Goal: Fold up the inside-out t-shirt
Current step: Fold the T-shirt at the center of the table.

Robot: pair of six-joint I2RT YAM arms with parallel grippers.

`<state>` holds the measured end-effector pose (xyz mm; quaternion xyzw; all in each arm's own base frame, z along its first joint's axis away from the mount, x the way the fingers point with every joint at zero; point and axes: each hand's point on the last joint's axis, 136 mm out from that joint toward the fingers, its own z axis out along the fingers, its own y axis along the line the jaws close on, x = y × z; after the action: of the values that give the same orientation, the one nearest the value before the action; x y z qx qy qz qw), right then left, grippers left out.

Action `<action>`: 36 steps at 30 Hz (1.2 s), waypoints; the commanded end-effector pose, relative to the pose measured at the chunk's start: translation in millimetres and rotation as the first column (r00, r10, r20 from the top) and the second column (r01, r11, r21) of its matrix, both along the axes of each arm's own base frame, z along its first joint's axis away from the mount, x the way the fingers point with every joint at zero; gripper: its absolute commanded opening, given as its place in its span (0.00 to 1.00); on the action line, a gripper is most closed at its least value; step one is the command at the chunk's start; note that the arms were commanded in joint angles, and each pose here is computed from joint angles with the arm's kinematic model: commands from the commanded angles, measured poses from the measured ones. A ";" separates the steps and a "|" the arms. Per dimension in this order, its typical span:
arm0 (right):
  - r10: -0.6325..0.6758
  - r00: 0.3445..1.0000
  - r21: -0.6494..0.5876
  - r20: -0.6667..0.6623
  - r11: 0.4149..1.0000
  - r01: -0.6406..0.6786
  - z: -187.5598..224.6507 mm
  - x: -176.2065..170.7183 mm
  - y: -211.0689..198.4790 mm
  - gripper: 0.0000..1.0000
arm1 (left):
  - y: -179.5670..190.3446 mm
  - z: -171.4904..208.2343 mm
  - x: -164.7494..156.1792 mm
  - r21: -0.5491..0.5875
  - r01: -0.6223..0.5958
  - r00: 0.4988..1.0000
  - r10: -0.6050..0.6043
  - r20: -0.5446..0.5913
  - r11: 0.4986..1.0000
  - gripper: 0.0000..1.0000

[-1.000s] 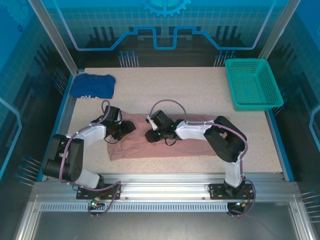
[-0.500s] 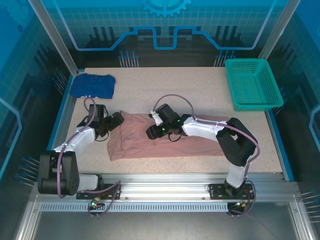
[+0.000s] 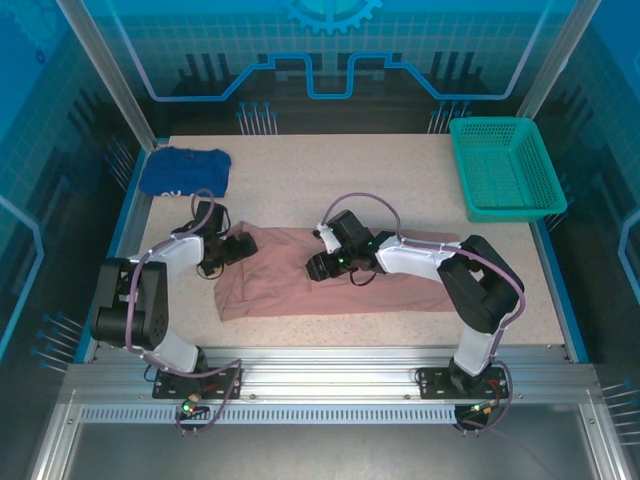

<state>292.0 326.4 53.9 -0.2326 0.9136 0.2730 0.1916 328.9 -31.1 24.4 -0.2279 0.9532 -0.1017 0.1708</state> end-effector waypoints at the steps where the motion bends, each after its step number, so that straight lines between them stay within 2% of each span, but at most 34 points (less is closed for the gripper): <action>1: -0.015 1.000 0.046 0.008 0.999 0.014 11.9 0.8 -1.4 0.54 | -31.0 -7.8 -6.2 -0.065 0.117 0.992 -0.119 -0.035 0.991 0.94; 10: -0.026 1.000 0.028 0.006 0.999 0.026 8.0 1.9 -6.1 0.54 | -67.2 -12.7 -20.5 -0.106 0.214 0.975 -0.219 -0.040 0.971 0.85; 15: -0.030 1.000 0.023 0.004 0.999 0.030 6.8 1.7 -7.6 0.54 | -77.3 -14.3 -26.0 -0.137 0.240 0.969 -0.246 -0.030 0.961 0.76; 23: -0.036 0.999 0.015 -0.001 0.999 0.036 2.9 0.7 -9.7 0.53 | -95.2 -11.9 -25.7 -0.199 0.285 0.958 -0.288 0.017 0.938 0.53; 31: -0.039 0.999 0.005 -0.005 0.999 0.039 0.1 0.6 -10.6 0.53 | -101.2 -10.2 -23.2 -0.226 0.298 0.954 -0.295 0.047 0.927 0.36; 34: -0.041 0.999 0.002 -0.007 0.999 0.041 -0.7 1.1 -10.9 0.53 | -101.3 -9.8 -22.6 -0.225 0.297 0.955 -0.292 0.057 0.928 0.26; 36: -0.043 0.999 -0.004 -0.007 0.999 0.043 -0.5 1.3 -12.0 0.53 | -99.6 -8.6 -20.8 -0.210 0.301 0.953 -0.293 0.072 0.930 0.15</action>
<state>288.4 320.6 48.1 -0.2246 0.9168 0.2708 0.1887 316.1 -120.6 17.6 -0.1052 0.9590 -0.2095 0.1593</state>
